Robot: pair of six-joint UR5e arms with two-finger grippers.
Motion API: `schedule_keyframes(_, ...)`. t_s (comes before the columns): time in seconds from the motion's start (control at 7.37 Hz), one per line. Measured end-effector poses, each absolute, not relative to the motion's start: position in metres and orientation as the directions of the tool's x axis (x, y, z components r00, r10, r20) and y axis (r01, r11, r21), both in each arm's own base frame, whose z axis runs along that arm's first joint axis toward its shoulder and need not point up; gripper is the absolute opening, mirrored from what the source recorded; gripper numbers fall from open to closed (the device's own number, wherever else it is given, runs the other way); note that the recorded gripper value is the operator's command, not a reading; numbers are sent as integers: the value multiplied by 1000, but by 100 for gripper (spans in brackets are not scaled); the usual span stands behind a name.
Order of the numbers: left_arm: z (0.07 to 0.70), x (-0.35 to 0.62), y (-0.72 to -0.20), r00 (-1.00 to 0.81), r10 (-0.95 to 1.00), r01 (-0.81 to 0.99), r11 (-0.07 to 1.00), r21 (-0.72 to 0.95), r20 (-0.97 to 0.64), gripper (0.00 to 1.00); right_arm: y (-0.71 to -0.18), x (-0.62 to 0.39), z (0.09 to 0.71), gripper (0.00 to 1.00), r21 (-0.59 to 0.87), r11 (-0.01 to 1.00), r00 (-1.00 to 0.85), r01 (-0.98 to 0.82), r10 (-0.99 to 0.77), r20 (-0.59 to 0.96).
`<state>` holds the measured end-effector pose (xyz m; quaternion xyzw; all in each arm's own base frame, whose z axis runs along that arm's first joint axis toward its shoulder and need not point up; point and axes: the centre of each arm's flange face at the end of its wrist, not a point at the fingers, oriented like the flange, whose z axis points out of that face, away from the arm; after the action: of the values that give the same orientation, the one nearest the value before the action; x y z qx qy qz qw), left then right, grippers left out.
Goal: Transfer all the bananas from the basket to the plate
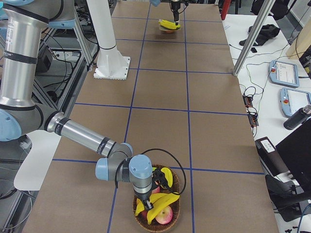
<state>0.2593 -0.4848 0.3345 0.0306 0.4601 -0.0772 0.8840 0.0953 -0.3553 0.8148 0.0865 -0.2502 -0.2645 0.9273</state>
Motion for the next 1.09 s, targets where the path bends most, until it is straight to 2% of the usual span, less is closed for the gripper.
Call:
schedule_keyframes(0.54, 334, 260, -485, 565, -103, 161, 987, -14, -819, 100, -363, 93, 787, 0, 368, 837, 693, 405, -543, 473)
schedule_keyframes(1.09, 334, 263, -486, 565, -105, 158, 987, -17, -818, 100, -373, 118, 739, 0, 384, 857, 725, 344, -503, 472)
